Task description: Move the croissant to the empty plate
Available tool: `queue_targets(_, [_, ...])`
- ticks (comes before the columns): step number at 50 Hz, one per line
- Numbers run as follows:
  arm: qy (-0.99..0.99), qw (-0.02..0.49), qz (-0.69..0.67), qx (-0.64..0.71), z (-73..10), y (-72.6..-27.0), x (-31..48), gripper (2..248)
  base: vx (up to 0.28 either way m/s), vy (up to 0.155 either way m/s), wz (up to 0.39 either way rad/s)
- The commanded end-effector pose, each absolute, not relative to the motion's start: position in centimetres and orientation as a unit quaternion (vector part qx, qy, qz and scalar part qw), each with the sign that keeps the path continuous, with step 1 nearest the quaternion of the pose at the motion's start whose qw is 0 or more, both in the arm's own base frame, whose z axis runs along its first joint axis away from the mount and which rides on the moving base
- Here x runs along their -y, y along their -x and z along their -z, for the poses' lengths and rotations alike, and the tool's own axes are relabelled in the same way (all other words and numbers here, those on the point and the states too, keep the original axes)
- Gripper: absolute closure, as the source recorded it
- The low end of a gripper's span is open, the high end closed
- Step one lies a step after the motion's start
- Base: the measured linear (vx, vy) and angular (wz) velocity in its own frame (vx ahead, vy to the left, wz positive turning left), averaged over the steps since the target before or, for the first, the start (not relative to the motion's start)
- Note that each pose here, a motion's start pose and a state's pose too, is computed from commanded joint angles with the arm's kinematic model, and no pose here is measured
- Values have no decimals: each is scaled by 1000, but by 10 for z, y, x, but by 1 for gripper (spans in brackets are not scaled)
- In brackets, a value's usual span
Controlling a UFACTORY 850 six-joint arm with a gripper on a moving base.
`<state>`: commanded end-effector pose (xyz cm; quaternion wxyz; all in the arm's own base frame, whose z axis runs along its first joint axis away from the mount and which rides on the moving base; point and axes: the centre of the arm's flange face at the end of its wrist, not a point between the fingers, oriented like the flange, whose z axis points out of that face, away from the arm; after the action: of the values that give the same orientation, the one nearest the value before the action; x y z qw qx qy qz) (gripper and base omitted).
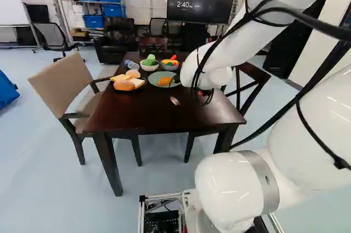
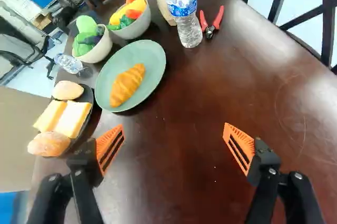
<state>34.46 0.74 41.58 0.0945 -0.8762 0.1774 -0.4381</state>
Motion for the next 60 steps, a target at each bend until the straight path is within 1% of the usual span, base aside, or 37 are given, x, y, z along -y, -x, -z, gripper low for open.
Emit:
queue_targets(29, [851, 52, 515, -83, -388, -309, -3, 3, 0, 0, 0])
queue_targets(60, [826, 16, 562, -24, -372, -282, -1, 3, 0, 0, 0])
